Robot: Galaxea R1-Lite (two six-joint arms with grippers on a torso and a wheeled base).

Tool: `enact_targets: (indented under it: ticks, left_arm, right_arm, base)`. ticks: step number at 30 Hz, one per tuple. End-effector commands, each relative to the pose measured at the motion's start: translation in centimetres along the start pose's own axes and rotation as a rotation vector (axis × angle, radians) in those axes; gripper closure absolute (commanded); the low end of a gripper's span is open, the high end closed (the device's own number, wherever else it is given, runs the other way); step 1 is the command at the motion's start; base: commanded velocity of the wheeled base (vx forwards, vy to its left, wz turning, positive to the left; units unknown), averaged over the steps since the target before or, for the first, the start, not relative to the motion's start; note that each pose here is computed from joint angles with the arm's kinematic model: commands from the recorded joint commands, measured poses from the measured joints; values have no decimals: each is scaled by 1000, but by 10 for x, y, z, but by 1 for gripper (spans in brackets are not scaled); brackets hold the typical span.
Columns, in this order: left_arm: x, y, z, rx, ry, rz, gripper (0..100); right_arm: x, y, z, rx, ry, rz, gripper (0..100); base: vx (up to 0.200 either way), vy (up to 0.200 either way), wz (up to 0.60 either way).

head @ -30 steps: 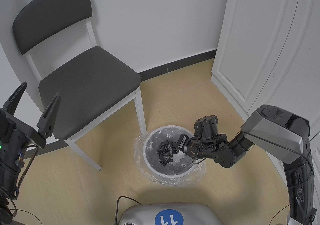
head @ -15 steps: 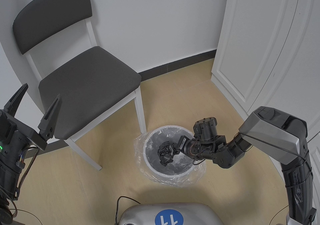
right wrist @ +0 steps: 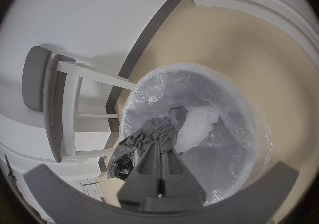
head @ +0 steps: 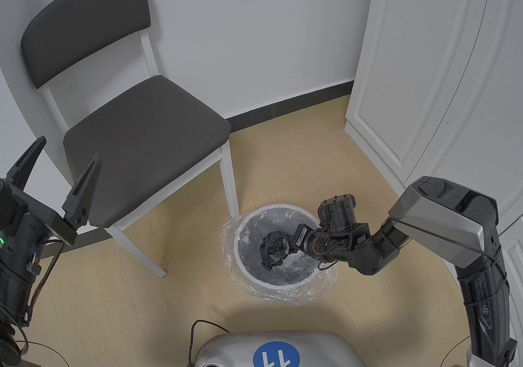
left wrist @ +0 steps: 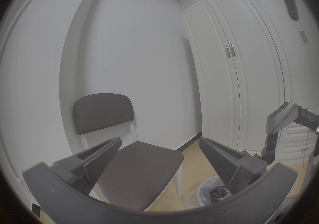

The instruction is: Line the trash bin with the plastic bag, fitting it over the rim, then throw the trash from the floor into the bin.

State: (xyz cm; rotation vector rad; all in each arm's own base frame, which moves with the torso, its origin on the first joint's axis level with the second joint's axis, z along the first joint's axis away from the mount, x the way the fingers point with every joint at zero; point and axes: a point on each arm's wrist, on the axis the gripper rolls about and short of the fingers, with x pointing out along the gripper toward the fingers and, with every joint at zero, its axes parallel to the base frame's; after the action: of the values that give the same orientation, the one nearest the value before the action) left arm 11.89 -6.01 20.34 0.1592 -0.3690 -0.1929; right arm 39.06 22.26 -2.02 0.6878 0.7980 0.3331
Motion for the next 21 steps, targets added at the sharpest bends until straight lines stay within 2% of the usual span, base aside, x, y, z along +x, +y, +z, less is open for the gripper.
enact_targets:
  ticks: [1,3,4,10,15,21]
  left_arm:
    - [0,0,0,0,1,0,0]
    - [0,0,0,0,1,0,0]
    - [0,0,0,0,1,0,0]
    - [0,0,0,0,1,0,0]
    - [0,0,0,0,1,0,0]
    - [0,0,-1,1,4,-1,0]
  right_arm:
    - [0,-2,-2,1,5,-4,100]
    - [0,-1,-2,0,5,-2,100]
    - [0,-1,-2,0,7,-2,0]
    - [-1,1,-1,-1,3,0,0]
    - [-3,0,-1,-42,-3,-9,0]
    - [-14,13,5,-51,-32,6,0]
  base:
    - [0,0,0]
    - [0,0,0]
    - [0,0,0]
    - [0,0,0]
    - [0,0,0]
    - [0,0,0]
